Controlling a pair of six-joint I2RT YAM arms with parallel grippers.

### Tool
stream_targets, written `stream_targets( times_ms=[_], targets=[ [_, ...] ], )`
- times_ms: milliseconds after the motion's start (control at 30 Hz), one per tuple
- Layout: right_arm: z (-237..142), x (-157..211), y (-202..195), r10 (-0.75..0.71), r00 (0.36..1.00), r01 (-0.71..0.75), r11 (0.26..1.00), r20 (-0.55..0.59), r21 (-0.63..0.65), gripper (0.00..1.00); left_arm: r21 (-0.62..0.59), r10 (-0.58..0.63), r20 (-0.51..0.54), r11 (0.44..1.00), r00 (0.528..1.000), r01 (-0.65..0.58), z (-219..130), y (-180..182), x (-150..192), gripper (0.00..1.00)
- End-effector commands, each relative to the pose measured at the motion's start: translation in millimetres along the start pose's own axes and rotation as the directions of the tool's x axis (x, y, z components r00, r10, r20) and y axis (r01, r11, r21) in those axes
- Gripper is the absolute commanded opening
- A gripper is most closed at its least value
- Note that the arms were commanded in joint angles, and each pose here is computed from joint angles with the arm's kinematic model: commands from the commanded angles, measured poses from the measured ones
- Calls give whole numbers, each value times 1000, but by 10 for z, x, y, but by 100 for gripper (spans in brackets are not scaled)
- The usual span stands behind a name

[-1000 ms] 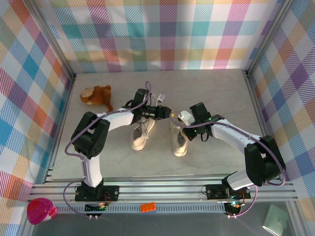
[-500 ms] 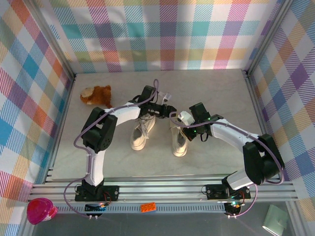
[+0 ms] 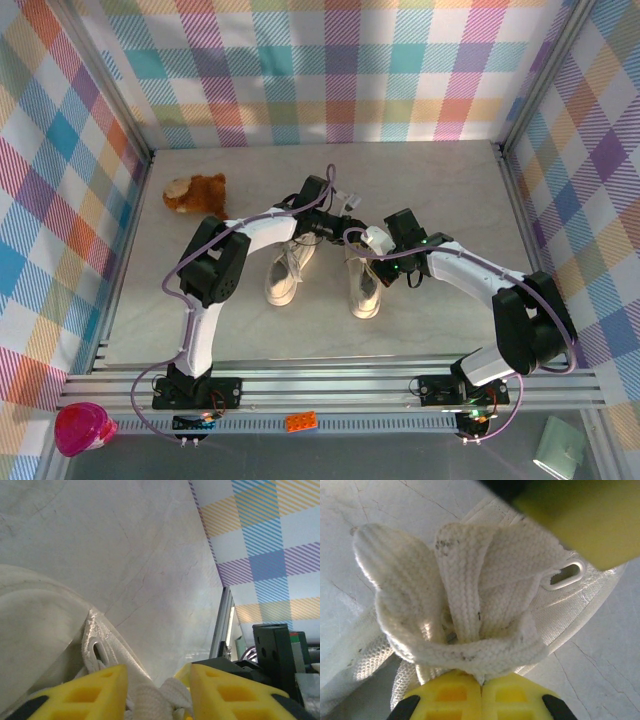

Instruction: Tie the shoes

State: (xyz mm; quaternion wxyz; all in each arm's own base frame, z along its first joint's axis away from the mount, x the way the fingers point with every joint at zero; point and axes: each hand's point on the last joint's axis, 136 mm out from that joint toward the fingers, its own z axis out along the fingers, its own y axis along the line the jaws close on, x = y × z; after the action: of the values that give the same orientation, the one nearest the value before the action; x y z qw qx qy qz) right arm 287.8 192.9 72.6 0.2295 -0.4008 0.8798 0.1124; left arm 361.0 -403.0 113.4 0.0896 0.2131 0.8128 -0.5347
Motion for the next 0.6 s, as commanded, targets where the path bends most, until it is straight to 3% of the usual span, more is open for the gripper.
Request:
stream_targets(
  times_ms=[0, 367, 567],
  targets=[
    [-3, -73, -1, -23, 1000, 23, 1000, 10, -9, 0, 37, 8, -44, 999, 999, -7, 50, -37, 57, 29],
    [-36, -77, -18, -36, 999, 36, 999, 7, 4, 0, 10, 41, -48, 999, 998, -41, -108, -78, 33, 1],
    [-68, -95, -30, -35, 999, 35, 999, 12, 12, 0, -19, 63, 0, 998, 998, -63, -246, -91, -43, 0]
  ],
)
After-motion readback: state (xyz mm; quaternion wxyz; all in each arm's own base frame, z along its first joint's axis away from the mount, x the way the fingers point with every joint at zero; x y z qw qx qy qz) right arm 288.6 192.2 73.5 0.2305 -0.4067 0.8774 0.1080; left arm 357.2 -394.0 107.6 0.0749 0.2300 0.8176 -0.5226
